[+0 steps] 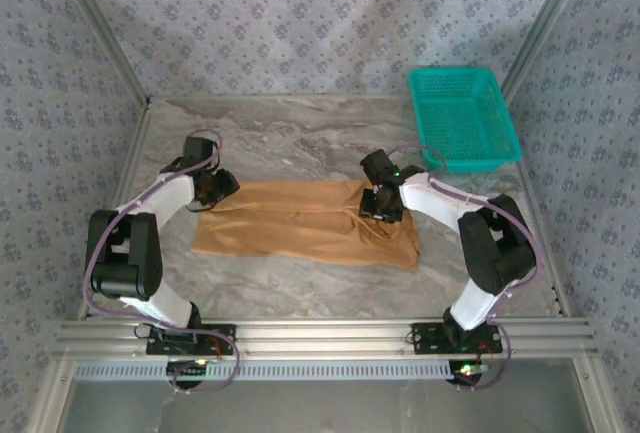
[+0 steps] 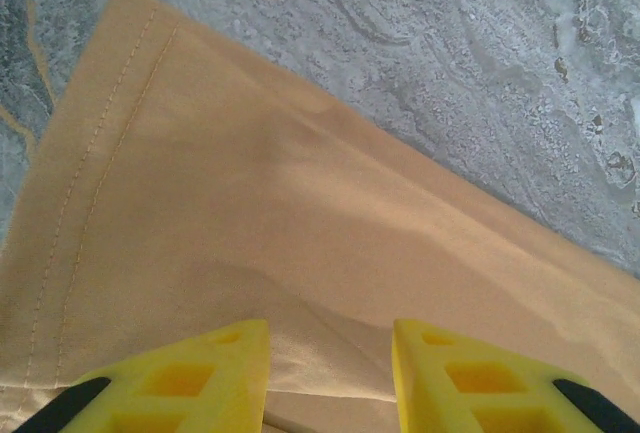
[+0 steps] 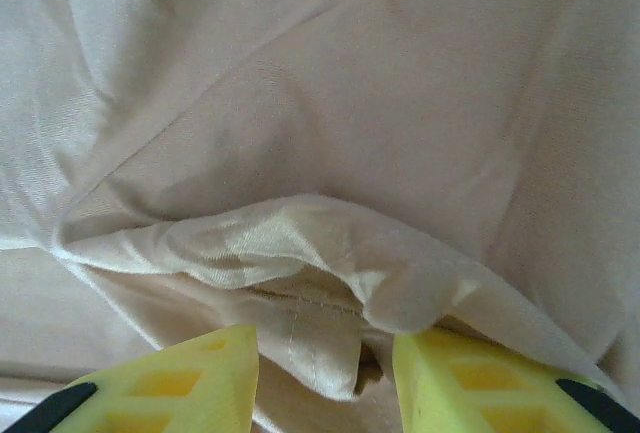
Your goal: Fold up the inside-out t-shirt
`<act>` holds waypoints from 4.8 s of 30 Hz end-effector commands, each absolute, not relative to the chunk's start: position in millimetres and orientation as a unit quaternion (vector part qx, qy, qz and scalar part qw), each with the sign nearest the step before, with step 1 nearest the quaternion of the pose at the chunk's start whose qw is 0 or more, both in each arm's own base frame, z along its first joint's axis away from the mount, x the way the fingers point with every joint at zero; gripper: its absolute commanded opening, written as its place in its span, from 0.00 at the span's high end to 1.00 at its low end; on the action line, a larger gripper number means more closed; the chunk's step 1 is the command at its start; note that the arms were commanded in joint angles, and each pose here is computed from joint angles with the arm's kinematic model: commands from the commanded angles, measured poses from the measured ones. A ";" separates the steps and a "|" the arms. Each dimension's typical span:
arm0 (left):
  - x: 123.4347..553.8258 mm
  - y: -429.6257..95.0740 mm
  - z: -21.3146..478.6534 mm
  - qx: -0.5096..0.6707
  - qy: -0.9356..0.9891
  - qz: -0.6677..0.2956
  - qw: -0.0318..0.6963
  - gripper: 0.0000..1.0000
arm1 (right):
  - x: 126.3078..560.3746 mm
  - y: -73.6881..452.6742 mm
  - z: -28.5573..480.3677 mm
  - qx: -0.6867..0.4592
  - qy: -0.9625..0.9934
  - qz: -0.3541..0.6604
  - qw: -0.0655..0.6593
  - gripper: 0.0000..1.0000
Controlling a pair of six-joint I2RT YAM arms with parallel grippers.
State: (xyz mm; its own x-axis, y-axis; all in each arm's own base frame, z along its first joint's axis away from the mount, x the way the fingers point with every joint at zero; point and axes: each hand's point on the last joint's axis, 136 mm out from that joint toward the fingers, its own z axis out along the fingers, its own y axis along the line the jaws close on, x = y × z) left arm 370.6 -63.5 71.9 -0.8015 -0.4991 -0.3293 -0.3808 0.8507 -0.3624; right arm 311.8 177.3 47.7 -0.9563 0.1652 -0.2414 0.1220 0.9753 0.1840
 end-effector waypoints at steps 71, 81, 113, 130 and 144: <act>403.8 -5.0 19.8 -0.336 0.914 -0.165 0.155 0.67 | 466.7 147.3 48.8 0.166 0.971 0.050 0.168 0.55; 408.4 -52.5 69.4 -0.267 0.930 -0.173 0.187 0.60 | 402.0 186.9 67.3 0.088 0.980 0.094 0.154 0.44; 360.3 -37.2 78.6 -0.255 0.938 -0.151 0.179 0.56 | 350.2 124.3 47.3 0.045 0.990 -0.030 0.133 0.00; 355.2 -26.2 58.6 -0.283 0.928 -0.177 0.166 0.56 | 343.9 130.7 -5.3 0.047 0.997 -0.003 0.064 0.69; 383.7 -58.7 100.0 -0.244 0.929 -0.200 0.195 0.56 | 331.9 95.6 24.7 0.054 0.995 -0.037 0.071 0.26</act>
